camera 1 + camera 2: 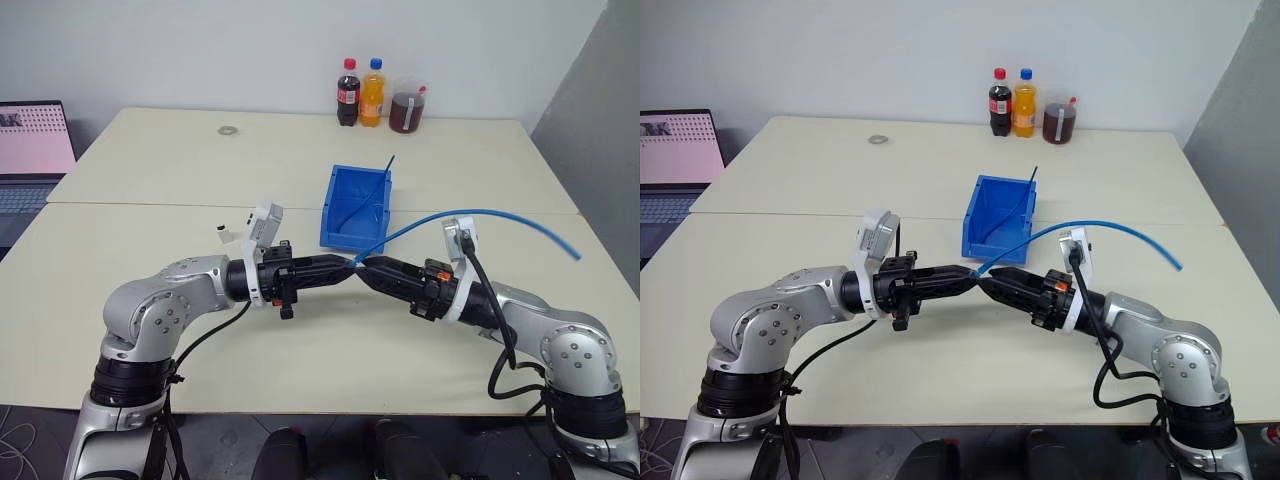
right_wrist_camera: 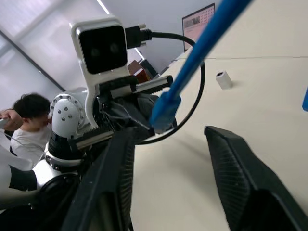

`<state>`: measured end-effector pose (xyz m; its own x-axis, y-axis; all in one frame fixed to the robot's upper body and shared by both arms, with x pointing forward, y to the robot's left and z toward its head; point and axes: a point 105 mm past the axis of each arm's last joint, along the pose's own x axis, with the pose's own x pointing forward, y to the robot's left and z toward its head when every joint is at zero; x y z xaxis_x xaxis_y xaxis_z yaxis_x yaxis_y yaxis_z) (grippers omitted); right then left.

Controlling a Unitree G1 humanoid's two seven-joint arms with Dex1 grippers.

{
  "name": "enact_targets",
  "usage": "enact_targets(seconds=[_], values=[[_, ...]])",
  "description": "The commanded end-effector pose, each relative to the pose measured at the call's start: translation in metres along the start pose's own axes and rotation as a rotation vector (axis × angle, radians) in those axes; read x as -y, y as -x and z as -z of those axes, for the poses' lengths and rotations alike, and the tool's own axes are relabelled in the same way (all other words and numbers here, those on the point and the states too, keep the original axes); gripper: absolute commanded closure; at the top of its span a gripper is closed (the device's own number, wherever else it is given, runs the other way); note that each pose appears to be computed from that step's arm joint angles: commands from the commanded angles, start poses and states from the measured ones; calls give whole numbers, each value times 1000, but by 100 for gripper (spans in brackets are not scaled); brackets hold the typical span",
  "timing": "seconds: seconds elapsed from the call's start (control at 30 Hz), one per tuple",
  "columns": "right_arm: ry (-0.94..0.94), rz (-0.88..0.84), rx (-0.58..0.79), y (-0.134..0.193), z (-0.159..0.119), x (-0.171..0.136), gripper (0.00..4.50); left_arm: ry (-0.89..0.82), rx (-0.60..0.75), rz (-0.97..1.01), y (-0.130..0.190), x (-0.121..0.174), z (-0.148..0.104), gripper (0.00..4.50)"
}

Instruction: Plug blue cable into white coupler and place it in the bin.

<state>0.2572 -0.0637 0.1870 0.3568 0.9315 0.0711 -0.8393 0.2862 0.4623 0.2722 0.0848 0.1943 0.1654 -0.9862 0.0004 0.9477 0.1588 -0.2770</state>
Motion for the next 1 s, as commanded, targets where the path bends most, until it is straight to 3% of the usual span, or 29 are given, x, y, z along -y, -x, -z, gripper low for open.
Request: enact_targets(seconds=[0.03,0.5,0.53,0.83,1.0], values=[[47,-40,52,-1,-13,-12,218,-42,-3,26,1,5,-5,427],[39,-48,78,-9,-17,-7,218,-44,-13,39,0,8,-4,427],[40,-49,73,-9,-16,-7,254,-45,-13,40,0,9,-4,427],[36,-62,55,-11,-13,-8,435,-48,-8,37,-3,7,-6,427],[33,-64,56,-11,-13,-8,437,-52,-11,38,-3,6,-5,427]])
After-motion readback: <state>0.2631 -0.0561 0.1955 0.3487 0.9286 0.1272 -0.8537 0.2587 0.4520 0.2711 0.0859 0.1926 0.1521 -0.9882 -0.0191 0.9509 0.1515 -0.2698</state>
